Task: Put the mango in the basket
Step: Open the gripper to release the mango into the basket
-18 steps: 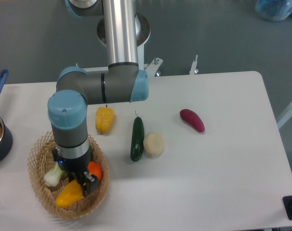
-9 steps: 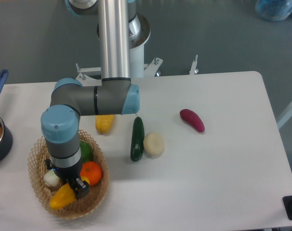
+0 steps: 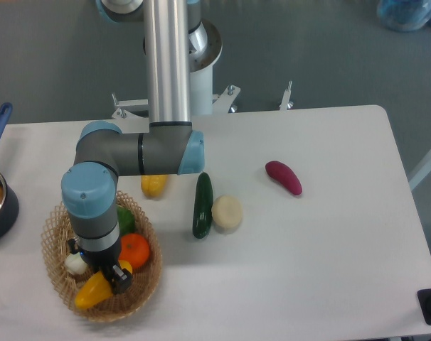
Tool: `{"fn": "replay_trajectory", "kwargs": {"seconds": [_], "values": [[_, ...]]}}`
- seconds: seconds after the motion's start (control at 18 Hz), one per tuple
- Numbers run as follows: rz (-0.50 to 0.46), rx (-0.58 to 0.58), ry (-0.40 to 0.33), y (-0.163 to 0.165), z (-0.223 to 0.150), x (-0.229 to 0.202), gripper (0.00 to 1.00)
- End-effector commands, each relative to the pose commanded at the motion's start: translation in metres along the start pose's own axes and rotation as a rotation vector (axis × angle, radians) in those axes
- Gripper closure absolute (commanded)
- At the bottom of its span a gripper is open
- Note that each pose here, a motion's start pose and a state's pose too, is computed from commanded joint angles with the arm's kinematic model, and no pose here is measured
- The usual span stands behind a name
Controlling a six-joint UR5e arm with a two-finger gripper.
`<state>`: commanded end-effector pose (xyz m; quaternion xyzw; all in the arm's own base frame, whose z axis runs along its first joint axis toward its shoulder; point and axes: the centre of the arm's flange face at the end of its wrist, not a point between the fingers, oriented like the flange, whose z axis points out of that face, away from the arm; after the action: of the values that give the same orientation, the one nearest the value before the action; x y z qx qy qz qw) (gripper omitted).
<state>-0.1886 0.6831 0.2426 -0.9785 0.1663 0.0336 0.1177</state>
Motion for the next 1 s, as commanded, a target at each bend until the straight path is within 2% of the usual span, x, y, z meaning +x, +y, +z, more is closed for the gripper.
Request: {"fn": "replay_trajectory", "kwargs": {"seconds": [0.06, 0.11, 0.17, 0.22, 0.44, 0.67, 0.72, 0.89, 1.0], "values": [[0.000, -0.002, 0.004, 0.000, 0.003, 0.000, 0.76], [0.001, -0.004, 0.004, 0.001, 0.004, 0.000, 0.52], [0.004, -0.004, 0.004, 0.000, 0.006, 0.000, 0.12], [0.001, -0.002, 0.002, 0.000, 0.004, -0.001, 0.00], [-0.001, 0.014, -0.014, -0.004, -0.009, -0.003, 0.00], [-0.009, 0.046, -0.065, -0.011, -0.042, -0.017, 0.00], [-0.022, 0.032, -0.107, -0.005, -0.054, -0.028, 0.00], [-0.110, -0.073, -0.274, 0.041, -0.089, -0.092, 0.00], [-0.174, -0.088, -0.333, 0.070, -0.111, -0.137, 0.00]]}}
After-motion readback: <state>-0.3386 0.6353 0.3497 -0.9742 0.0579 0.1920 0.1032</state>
